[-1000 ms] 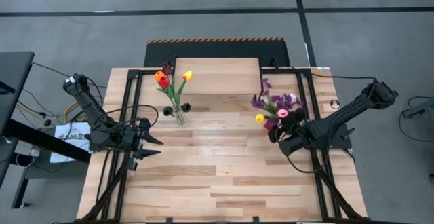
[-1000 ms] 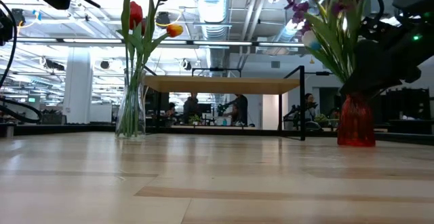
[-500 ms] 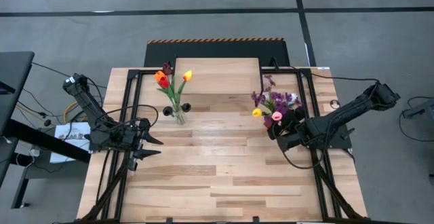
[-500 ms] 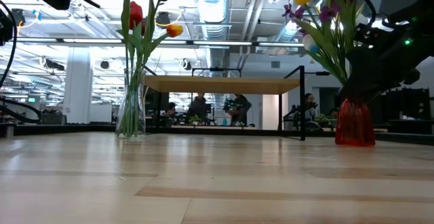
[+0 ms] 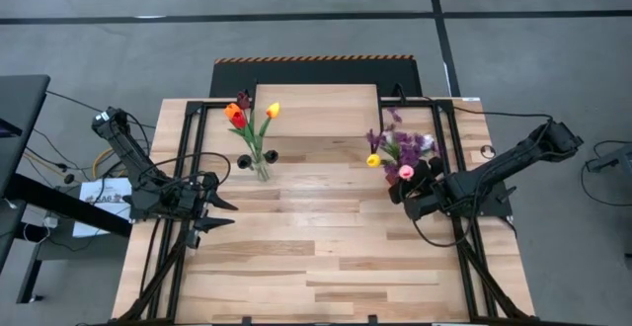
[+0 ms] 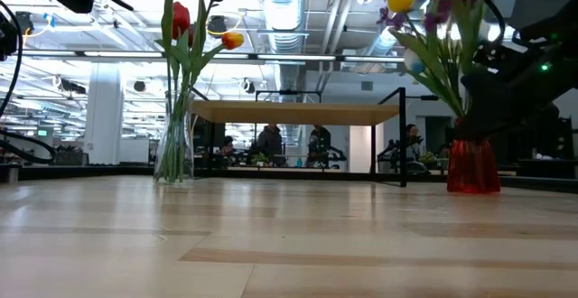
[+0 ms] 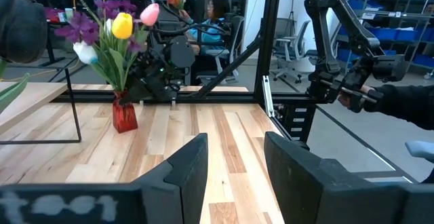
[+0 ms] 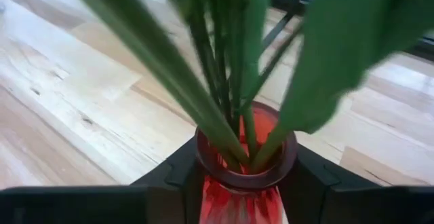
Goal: Pick and place flowers into a vace then onto a shelf
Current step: Put the red vase with flower on the shelf
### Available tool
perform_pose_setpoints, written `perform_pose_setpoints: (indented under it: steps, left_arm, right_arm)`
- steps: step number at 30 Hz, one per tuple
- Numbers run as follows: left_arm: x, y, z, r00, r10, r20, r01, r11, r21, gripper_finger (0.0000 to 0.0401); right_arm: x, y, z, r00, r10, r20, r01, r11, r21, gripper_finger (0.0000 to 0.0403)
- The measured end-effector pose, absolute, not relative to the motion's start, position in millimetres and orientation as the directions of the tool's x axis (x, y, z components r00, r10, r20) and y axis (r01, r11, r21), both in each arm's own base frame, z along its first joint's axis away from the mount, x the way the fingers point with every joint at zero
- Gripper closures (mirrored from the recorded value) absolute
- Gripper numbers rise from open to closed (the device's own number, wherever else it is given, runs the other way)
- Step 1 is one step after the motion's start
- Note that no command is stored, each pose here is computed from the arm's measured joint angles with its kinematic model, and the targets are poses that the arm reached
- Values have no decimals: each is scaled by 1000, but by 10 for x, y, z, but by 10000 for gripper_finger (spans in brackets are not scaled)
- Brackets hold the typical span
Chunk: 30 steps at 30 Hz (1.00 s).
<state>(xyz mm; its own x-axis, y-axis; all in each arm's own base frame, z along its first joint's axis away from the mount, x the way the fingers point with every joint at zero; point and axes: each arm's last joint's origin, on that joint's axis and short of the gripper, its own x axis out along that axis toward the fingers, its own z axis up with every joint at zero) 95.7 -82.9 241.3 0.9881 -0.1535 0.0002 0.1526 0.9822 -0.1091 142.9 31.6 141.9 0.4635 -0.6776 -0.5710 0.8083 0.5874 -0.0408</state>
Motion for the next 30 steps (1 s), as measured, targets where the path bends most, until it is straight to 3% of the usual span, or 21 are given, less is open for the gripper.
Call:
perform_pose_setpoints:
  steps: [8,14,22,30]
  left_arm:
    - [957,-829,2412,988,-153,0,152,982,-109,266]
    - [957,-829,2412,988,-153,0,152,982,-109,266]
    - [957,-829,2412,988,-153,0,152,982,-109,266]
    - [957,-828,2397,988,-151,-13,149,983,-105,266]
  right_arm:
    - [1431,317,1418,465,-678,-570,809,587,-38,253]
    - [1447,323,1423,476,-671,-568,805,592,-24,275]
    - [1555,377,1573,513,-624,-590,763,646,-20,263]
    - [1650,414,1737,547,-621,-562,746,666,-10,276]
